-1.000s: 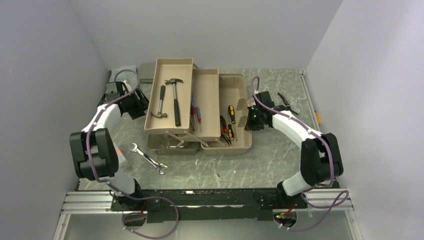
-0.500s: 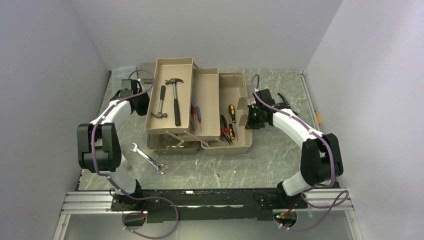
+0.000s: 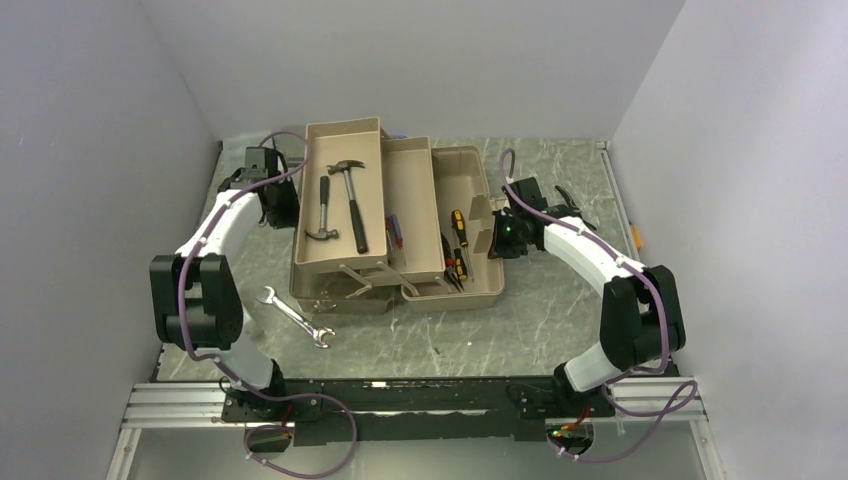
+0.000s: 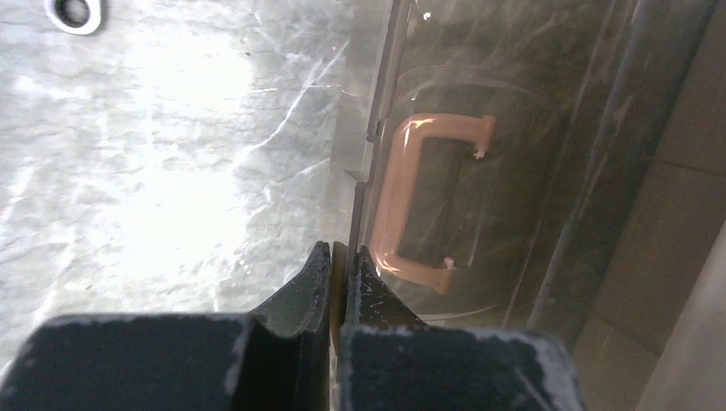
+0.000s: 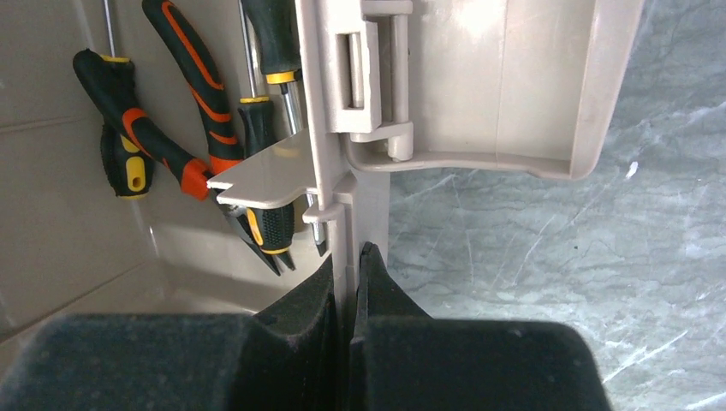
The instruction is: Pack the tool kit
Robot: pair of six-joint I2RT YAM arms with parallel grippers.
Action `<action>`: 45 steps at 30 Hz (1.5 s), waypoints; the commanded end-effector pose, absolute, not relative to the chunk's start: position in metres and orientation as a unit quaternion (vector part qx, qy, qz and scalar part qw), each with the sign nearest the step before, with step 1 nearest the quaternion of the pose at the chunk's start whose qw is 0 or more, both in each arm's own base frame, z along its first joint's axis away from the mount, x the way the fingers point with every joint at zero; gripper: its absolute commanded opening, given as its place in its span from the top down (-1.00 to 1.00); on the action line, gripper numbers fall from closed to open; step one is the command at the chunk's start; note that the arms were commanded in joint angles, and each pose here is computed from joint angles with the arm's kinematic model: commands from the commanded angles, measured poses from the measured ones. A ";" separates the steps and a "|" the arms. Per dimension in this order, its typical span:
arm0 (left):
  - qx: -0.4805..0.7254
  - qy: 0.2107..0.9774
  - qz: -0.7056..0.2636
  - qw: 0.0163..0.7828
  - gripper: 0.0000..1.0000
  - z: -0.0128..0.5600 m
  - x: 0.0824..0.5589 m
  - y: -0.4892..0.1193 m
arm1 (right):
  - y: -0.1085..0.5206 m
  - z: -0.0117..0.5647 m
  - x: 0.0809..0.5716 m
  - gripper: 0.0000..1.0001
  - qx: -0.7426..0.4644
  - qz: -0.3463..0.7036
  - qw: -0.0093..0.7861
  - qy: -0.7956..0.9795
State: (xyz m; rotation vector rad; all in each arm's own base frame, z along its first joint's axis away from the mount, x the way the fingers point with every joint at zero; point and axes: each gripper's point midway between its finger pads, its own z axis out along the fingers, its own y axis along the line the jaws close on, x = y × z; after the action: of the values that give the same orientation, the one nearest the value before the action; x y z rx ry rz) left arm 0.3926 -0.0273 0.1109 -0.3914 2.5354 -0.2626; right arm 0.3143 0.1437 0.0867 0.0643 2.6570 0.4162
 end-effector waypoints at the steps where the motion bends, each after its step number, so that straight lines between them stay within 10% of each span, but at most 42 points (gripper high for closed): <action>1: -0.172 0.914 -0.024 0.366 1.00 0.187 0.401 -0.002 | 0.183 0.145 0.337 1.00 0.000 0.257 0.277 0.926; 22: -0.054 0.869 0.129 0.475 1.00 0.300 0.404 -0.074 | 0.188 0.145 0.334 1.00 0.005 0.275 0.277 0.921; 45: 0.169 0.745 0.302 0.571 1.00 0.362 0.374 -0.284 | 0.186 0.144 0.333 1.00 0.019 0.278 0.287 0.916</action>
State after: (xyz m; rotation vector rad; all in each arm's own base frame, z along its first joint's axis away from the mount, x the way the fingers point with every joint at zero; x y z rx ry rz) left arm 0.3782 -0.2276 0.3325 0.4645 1.8647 0.8934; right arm 0.3120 0.1392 0.0798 0.1001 2.6668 0.4055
